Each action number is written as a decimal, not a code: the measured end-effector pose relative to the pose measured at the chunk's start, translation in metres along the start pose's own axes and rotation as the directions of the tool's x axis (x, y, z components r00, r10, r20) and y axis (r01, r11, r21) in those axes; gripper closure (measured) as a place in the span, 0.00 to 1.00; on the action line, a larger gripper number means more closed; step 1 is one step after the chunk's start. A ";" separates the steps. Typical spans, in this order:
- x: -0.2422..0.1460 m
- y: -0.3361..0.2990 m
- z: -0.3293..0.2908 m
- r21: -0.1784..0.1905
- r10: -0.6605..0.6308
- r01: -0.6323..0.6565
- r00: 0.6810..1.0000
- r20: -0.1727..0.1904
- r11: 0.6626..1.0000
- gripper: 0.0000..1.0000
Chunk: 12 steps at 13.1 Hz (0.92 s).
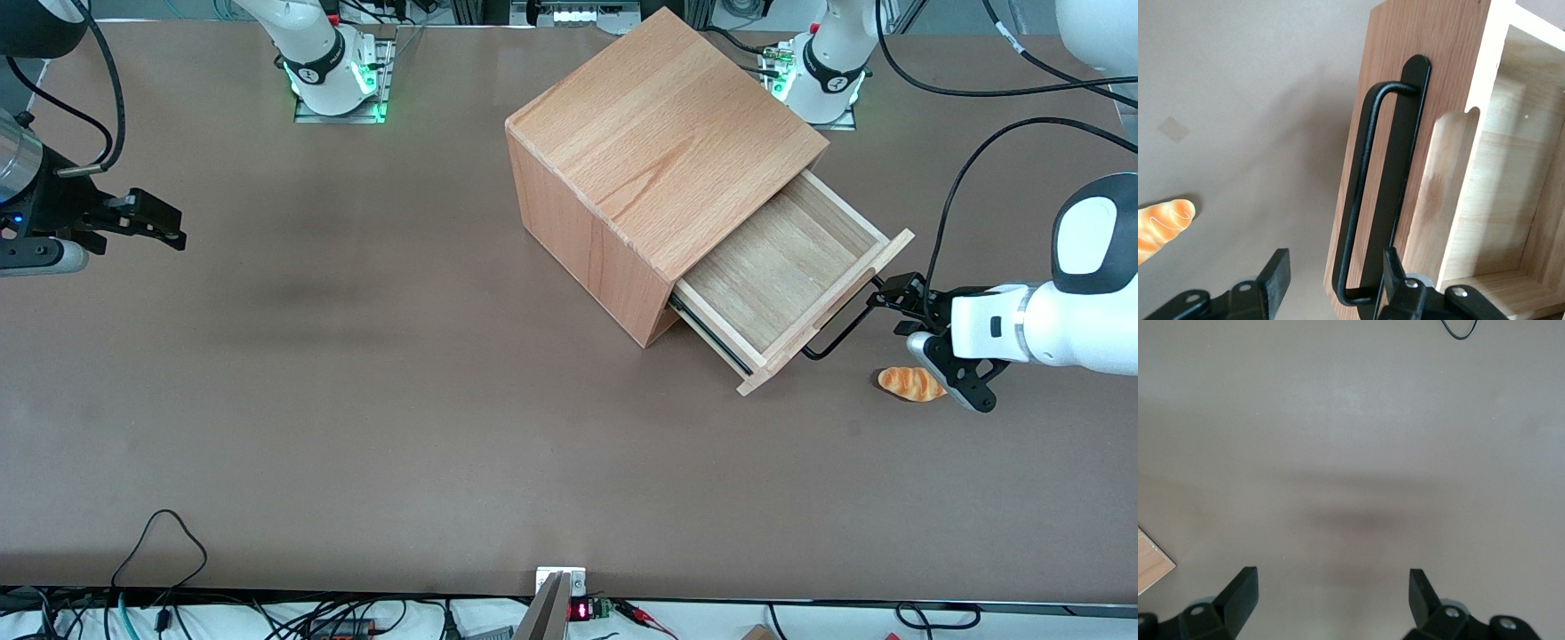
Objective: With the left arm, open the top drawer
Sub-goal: 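Open the left gripper and back it away from the handle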
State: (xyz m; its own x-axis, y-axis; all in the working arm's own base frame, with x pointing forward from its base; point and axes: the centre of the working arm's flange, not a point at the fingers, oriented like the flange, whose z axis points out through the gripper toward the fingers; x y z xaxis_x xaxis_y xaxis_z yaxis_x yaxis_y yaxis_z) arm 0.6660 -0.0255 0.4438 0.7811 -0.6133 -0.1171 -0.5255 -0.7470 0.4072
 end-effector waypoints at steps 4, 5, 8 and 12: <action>-0.009 -0.008 -0.030 0.040 -0.045 0.047 0.998 -0.052 0.998 0.33; -0.014 -0.013 -0.039 0.054 -0.061 0.065 0.996 -0.067 0.996 0.34; -0.026 -0.024 -0.064 0.102 -0.195 0.205 0.975 -0.104 0.973 0.32; -0.040 -0.032 -0.086 0.154 -0.358 0.379 0.922 -0.147 0.912 0.15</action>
State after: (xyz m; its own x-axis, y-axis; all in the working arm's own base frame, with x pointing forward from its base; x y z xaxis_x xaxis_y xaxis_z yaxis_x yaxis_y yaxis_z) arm 0.6804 0.0450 0.5137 0.9580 -0.2600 -0.1208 -0.2352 -0.9536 0.1879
